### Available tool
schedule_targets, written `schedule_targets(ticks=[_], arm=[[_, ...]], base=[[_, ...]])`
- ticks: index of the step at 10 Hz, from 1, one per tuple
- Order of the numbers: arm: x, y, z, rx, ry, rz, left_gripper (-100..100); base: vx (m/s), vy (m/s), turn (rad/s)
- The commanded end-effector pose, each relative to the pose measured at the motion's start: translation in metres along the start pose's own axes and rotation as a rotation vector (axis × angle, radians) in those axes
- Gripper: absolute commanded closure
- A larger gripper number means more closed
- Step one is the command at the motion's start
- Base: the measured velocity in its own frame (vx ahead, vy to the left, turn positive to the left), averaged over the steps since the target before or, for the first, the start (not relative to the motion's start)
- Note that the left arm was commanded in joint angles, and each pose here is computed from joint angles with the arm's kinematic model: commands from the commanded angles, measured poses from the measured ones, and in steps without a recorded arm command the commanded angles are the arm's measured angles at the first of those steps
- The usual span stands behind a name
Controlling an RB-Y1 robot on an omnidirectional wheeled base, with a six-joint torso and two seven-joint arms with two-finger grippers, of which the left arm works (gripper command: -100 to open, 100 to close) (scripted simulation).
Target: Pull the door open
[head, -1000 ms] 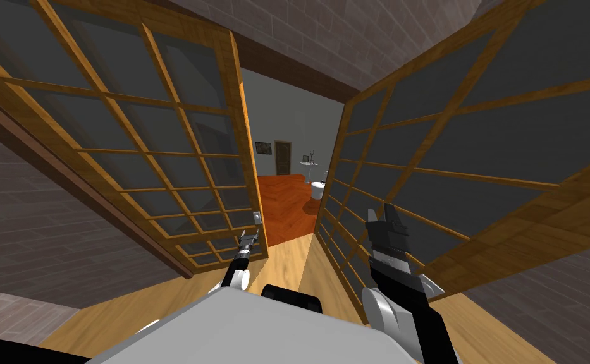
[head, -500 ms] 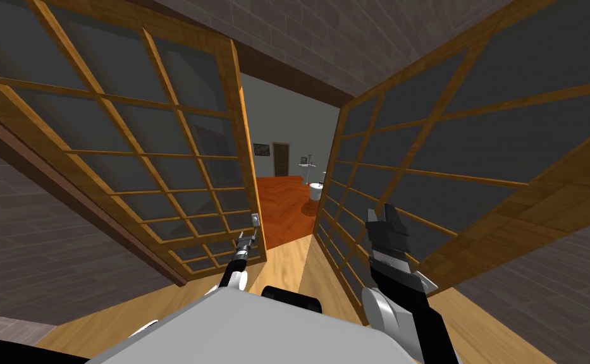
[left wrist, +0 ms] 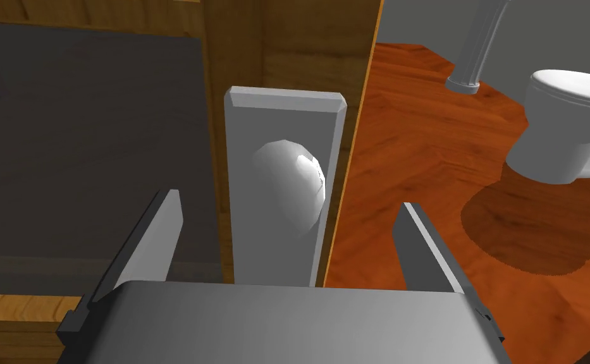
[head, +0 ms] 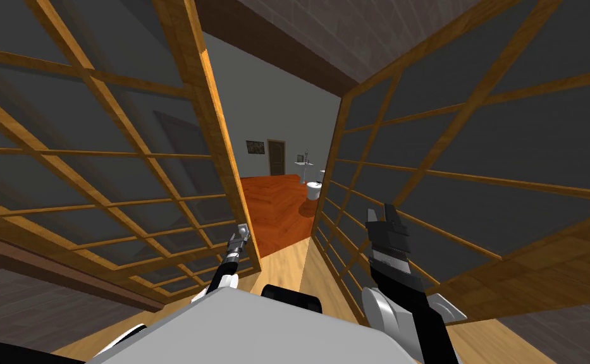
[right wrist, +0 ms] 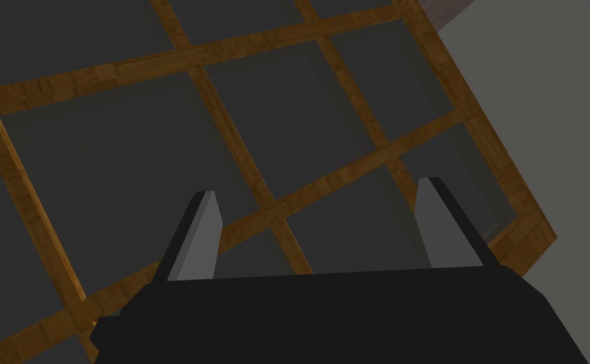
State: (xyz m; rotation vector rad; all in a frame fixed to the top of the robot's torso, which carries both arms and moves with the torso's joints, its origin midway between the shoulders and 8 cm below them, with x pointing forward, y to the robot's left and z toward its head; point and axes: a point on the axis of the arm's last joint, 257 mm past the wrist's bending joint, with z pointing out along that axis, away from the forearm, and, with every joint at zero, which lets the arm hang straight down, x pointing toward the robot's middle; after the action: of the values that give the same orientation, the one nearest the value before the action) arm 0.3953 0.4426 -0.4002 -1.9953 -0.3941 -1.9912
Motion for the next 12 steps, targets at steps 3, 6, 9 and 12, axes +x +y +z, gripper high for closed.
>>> schedule_targets(ticks=[3, 6, 9, 12], arm=[[0.001, -0.011, -0.0018, 0.009, 0.002, -0.001, 100], [0.001, -0.011, -0.0018, 0.009, 0.002, -0.001, 100], [0.001, -0.009, -0.0039, -0.012, 0.000, 0.000, 100], [0.002, -0.002, -0.0068, -0.056, 0.002, -0.004, 100]], base=[[0.095, 0.012, -0.025], [-0.028, 0.000, -0.006], [-0.043, 0.006, -0.021], [-0.206, 0.019, -0.094]])
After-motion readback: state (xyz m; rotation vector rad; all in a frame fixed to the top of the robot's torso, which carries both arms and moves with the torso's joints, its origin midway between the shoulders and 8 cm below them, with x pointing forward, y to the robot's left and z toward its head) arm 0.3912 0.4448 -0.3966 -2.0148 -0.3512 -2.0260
